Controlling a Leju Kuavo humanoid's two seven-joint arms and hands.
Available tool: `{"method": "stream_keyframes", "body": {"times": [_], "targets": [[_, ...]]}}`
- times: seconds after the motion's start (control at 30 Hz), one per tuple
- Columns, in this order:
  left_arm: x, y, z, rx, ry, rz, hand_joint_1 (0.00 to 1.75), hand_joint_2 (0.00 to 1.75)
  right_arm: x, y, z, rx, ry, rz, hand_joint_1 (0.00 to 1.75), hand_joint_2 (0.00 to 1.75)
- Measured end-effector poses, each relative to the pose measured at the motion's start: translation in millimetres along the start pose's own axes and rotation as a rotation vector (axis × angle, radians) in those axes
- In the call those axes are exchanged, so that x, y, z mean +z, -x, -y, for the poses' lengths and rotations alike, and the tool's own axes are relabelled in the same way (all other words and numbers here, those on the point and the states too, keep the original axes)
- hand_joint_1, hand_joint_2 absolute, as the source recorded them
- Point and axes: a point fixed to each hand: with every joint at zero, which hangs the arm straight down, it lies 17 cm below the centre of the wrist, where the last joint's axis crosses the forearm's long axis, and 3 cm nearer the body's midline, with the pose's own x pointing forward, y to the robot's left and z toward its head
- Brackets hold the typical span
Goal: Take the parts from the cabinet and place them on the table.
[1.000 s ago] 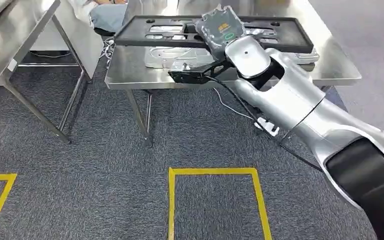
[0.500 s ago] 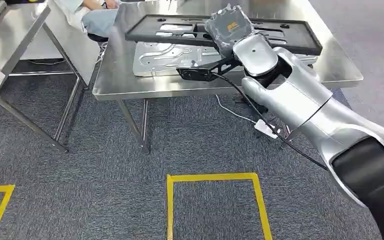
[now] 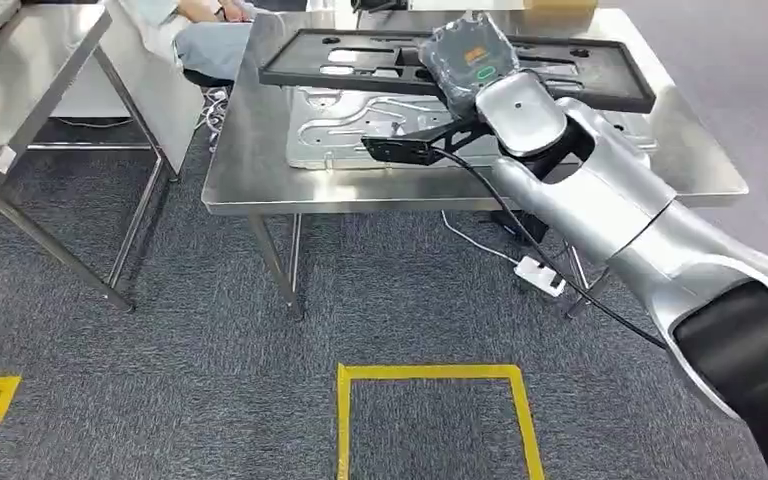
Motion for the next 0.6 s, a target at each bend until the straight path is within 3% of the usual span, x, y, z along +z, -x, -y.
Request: {"method": "stream_keyframes", "body": {"times": [0.6], "targets": [[0.6, 0.7, 1.8, 0.001, 0.001, -0.004, 0.0, 1.75, 3.9, -4.9, -10.3, -0.005, -0.008, 0.013, 1.75, 1.75]]}}
